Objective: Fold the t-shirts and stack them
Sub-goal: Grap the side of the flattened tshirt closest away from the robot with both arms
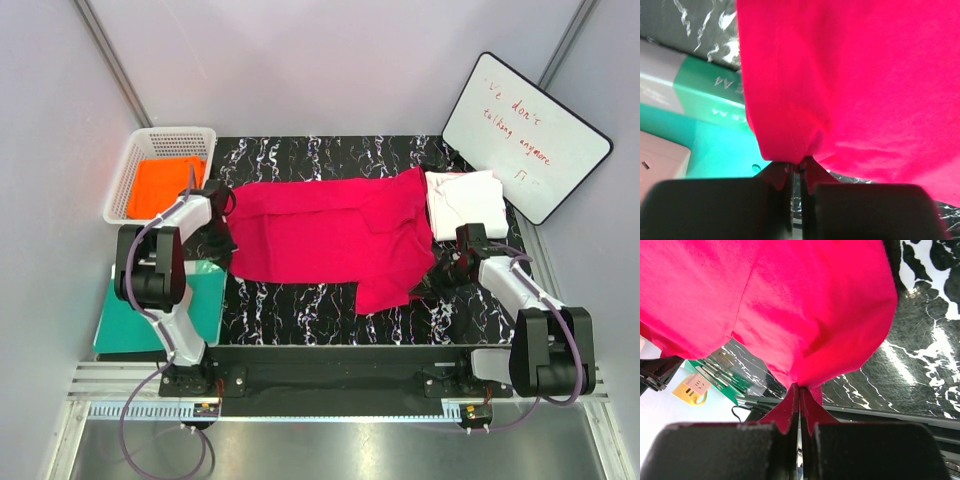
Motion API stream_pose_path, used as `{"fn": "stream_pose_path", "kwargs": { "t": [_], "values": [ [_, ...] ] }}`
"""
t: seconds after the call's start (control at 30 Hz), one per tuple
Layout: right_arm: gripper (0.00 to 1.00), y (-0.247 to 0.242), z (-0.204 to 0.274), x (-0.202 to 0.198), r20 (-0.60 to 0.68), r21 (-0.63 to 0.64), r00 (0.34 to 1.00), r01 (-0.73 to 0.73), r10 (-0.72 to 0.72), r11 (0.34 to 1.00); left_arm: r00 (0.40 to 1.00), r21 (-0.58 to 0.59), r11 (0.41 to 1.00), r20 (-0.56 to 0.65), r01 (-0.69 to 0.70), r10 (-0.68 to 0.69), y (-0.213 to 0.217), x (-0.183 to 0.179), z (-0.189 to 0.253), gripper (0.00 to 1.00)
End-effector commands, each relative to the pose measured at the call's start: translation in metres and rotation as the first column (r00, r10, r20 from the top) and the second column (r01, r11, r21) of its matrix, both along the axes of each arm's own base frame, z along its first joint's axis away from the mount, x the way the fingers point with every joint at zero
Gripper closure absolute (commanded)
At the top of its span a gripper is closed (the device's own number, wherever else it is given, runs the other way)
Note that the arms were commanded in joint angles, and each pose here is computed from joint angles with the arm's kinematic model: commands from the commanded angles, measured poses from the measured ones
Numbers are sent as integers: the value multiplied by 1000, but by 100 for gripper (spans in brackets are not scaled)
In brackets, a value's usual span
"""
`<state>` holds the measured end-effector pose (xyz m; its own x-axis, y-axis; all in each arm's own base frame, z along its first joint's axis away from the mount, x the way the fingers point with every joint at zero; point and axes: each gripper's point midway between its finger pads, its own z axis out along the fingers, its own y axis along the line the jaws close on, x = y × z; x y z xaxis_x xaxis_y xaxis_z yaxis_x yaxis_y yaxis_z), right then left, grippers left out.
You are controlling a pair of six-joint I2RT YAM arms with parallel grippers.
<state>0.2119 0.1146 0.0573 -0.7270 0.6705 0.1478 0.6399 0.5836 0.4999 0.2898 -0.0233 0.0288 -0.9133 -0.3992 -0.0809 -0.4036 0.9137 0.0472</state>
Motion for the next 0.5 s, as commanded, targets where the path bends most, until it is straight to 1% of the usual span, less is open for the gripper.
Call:
{"fn": "stream_pose_path", "kwargs": {
  "t": [0.0, 0.13, 0.27, 0.4, 0.47],
  "values": [
    [99, 4, 13, 14, 53, 23, 998, -27, 26, 999, 997, -6, 1000, 75, 13, -13, -6, 25, 3, 100],
    [99, 4, 18, 18, 66, 25, 998, -25, 24, 999, 995, 13, 1000, 94, 18, -19, -3, 19, 19, 100],
    [100, 5, 31, 26, 113, 31, 993, -26, 22, 999, 994, 40, 999, 106, 23, -27, 3, 12, 38, 100],
    [100, 5, 57, 43, 202, 24, 979, -36, 30, 999, 987, 66, 997, 154, 26, -36, 7, 22, 63, 100],
    [100, 5, 65, 49, 230, 21, 972, -45, 39, 999, 987, 76, 997, 157, 27, -39, 9, 25, 69, 100]
  ]
}}
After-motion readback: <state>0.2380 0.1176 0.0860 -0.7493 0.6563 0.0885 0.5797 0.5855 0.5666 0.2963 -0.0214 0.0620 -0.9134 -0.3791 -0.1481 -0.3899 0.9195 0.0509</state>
